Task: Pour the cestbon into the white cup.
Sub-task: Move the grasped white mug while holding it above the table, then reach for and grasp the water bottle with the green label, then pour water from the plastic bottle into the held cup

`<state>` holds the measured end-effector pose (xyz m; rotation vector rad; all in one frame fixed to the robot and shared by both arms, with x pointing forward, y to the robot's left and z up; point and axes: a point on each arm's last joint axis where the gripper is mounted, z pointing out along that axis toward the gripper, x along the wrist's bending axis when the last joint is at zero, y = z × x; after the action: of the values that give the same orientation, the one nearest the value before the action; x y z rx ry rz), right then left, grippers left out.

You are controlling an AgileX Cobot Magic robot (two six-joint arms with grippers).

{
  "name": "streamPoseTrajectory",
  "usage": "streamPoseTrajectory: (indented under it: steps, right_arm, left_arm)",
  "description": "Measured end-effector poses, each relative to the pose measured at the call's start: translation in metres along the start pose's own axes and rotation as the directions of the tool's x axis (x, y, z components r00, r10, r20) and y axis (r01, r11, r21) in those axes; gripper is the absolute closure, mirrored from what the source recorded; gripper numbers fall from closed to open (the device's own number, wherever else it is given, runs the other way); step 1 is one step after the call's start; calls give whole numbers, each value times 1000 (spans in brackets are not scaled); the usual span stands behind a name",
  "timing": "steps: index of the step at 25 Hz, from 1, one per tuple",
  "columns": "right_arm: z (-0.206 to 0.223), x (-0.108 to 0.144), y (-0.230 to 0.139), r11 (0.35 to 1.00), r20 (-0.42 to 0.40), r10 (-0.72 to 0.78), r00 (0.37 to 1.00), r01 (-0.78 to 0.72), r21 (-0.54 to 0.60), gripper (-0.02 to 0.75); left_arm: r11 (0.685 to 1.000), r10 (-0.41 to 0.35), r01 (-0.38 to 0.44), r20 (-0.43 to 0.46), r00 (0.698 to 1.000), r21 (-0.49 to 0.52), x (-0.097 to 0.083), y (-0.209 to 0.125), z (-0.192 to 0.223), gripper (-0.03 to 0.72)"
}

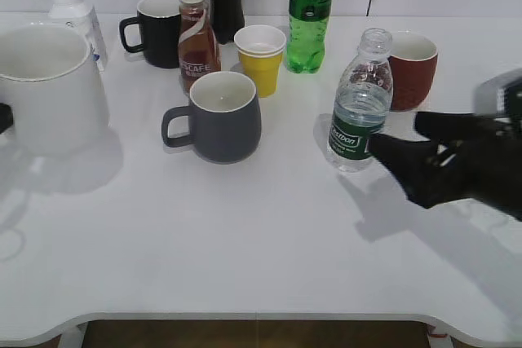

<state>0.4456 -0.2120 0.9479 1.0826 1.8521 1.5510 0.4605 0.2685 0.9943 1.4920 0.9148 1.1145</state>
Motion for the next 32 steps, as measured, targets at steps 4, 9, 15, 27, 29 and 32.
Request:
streamPoseTrajectory:
  steps: [4, 9, 15, 27, 29, 32]
  right_arm:
    - [29, -8, -17, 998, -38, 8, 999, -6, 58, 137]
    - [61, -21, -24, 997, -38, 17, 999, -14, 80, 130]
    - [93, -32, -18, 999, -64, -18, 998, 21, 49, 165]
    - [81, 30, 53, 898, -152, -422, 894, 435, 65, 278]
    - [80, 46, 70, 826, -162, -541, 825, 558, 86, 278]
    - [83, 62, 90, 722, -172, -666, 725, 685, 93, 278]
  left_arm:
    - [1000, 5, -5, 30, 1000, -3, -6, 1, 1, 655]
    - [1000, 11, -13, 83, 996, 23, -18, 0, 2, 655]
    - [996, 19, -32, 150, 989, 80, -32, -4, 2, 656]
    - [976, -22, -43, 290, 957, 214, -68, 13, 17, 656]
    - [977, -6, -63, 319, 948, 204, -77, 27, 23, 656]
    - [980, 11, -83, 366, 931, 182, -91, 45, 28, 656]
